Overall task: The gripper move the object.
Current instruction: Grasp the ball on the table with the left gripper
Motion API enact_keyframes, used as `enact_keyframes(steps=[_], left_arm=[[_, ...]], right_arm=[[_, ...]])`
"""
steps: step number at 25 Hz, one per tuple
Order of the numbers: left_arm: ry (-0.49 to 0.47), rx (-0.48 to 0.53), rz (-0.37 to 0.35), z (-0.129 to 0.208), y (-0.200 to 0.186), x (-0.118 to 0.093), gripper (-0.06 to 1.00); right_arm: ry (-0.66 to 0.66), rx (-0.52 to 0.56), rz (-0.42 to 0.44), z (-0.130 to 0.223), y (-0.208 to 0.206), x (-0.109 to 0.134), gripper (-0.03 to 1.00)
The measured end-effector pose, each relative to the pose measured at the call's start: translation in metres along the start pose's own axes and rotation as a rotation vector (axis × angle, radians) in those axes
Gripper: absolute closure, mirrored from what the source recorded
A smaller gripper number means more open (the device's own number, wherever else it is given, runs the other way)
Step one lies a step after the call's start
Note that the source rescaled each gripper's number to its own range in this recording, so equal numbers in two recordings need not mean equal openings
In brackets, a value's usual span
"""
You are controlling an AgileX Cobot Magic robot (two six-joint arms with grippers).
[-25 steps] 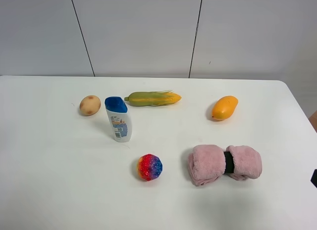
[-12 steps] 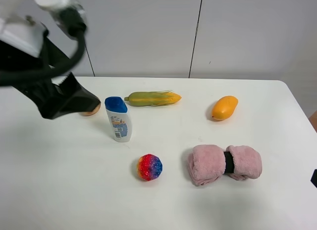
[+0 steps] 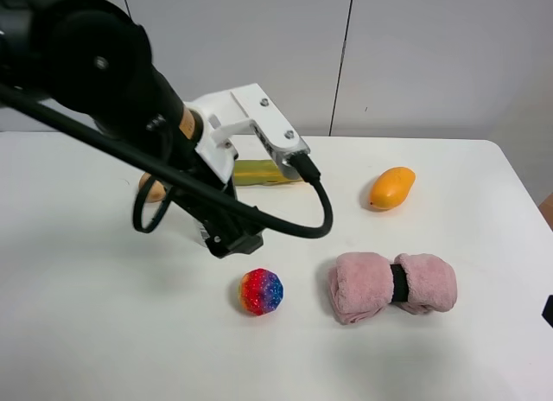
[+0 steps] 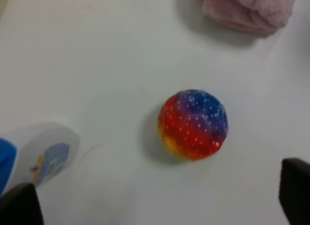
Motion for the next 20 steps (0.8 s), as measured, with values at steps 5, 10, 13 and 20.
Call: enact_keyframes(steps=[5,10,13,20], left_arm=[[0.025,0.051,0.070,-0.004,0.041,-0.010,-0.06],[0.099,0.057,0.094,-0.011,0.066,-0.021,-0.06],[0.096,0.039,0.100,-0.014,0.080,-0.023,-0.06],[0.064,0.051,0.141,-0.013,0.100,-0.028,-0.06]], right_arm=[[0.000,0.000,0.000,0.000,0.000,0.000,-0.03],[0.000,0.000,0.000,0.000,0.000,0.000,-0.03],[0.000,-0.001,0.000,0.000,0.000,0.000,-0.03],[0.000,-0.003,-0.001,0.000,0.000,0.000,-0.03]])
Point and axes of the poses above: a point on each arm's last joint axis where the gripper is mounted, y pointing out along that axis toward the gripper, x along the wrist's bending axis when the last joint is at zero, z = x × y, the point moved 3 cm from there along y, pointing out along that axis toward the gripper, and after that the axes turned 13 degrees about y, right-handed, at the moved point
